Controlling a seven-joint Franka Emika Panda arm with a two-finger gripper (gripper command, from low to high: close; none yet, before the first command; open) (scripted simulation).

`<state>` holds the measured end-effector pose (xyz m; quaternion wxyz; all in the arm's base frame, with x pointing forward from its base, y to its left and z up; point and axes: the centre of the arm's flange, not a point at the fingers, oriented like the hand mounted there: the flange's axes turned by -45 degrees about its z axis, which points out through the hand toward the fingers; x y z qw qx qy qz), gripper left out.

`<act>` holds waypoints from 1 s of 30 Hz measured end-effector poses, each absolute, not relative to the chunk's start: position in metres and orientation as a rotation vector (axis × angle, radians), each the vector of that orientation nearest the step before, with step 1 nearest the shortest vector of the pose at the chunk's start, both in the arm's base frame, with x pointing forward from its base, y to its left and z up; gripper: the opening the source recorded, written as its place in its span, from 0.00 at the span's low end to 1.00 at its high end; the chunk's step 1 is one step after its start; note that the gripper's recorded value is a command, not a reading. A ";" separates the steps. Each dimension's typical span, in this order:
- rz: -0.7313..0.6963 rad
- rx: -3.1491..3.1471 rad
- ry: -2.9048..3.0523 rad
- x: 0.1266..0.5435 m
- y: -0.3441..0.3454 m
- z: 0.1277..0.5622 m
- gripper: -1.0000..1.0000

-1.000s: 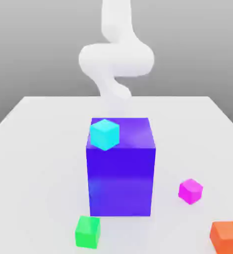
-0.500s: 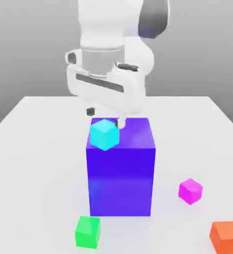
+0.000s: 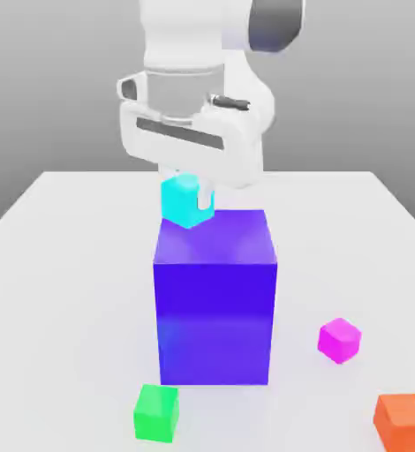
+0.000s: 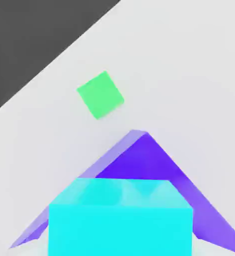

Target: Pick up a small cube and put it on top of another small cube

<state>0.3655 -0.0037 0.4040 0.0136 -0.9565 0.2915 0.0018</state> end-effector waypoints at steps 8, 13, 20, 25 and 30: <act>0.022 -3.051 0.293 0.370 0.063 0.376 0.00; 0.033 -3.042 -0.087 0.365 0.107 0.356 0.00; 0.045 -2.964 -0.602 0.347 0.166 0.328 0.00; 0.052 -2.864 -0.957 0.327 0.205 0.307 0.00; 0.057 -2.729 -1.297 0.302 0.241 0.287 0.00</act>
